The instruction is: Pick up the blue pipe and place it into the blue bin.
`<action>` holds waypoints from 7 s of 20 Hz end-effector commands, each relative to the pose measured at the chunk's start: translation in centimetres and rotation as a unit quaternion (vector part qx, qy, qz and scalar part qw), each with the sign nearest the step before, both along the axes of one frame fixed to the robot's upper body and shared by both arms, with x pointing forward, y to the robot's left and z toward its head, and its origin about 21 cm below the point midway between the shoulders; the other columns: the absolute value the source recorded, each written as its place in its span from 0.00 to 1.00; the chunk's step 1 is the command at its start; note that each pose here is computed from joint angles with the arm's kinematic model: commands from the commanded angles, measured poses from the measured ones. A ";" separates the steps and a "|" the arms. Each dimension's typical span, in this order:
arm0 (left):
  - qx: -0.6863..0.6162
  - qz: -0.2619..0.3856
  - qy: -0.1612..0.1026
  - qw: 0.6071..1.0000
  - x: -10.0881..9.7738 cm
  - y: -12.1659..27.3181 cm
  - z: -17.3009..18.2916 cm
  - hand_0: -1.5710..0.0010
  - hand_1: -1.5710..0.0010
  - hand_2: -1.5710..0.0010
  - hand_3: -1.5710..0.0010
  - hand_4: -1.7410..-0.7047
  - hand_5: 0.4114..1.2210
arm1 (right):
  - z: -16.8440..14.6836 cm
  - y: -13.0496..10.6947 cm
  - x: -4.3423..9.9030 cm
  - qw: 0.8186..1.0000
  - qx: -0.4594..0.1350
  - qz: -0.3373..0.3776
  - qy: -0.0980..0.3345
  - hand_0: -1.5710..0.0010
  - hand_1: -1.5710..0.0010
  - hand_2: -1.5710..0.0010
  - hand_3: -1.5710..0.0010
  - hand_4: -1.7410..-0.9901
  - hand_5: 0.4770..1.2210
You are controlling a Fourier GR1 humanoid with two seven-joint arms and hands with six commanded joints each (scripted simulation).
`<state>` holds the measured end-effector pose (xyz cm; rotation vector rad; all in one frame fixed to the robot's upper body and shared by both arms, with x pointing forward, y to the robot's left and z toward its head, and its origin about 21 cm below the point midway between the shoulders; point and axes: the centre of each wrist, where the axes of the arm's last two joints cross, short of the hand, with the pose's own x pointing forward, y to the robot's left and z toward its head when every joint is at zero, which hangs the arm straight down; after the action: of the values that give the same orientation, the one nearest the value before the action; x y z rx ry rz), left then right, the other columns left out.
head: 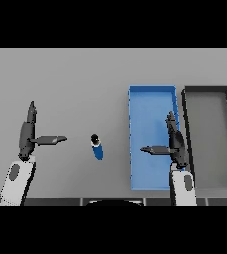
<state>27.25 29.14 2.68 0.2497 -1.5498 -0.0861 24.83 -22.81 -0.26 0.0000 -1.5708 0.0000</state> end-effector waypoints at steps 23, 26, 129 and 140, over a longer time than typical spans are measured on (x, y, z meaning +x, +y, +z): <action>0.072 -0.334 0.068 0.937 -4.7 0.0 -0.4 1.00 1.00 1.00 1.00 0.61 0.11 | 1.4 -2.0 -2.5 0.983 -0.165 0.055 -0.057 1.00 1.00 1.00 1.00 0.77 0.19; 0.084 -0.356 0.079 0.927 -5.3 -2.3 -1.0 1.00 1.00 1.00 1.00 0.58 0.06 | 1.8 -2.2 -2.7 0.985 -0.155 0.052 -0.057 1.00 1.00 1.00 1.00 0.74 0.19; -0.059 -0.465 -0.063 0.881 -1.1 -19.0 2.0 0.00 0.00 0.00 0.07 0.03 1.00 | 18.0 13.4 1.6 0.849 -0.158 0.488 -0.128 0.09 0.09 0.09 0.17 0.10 0.69; -0.018 -0.460 -0.092 0.883 -1.1 -18.4 2.5 0.26 0.32 0.34 0.41 0.26 1.00 | 18.1 13.9 0.9 0.856 -0.140 0.469 -0.167 0.01 0.01 0.01 0.01 0.01 0.97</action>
<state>26.15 10.74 5.18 -0.5472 -1.7427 -0.8008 25.73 -8.96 17.86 0.5705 -1.7585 1.0491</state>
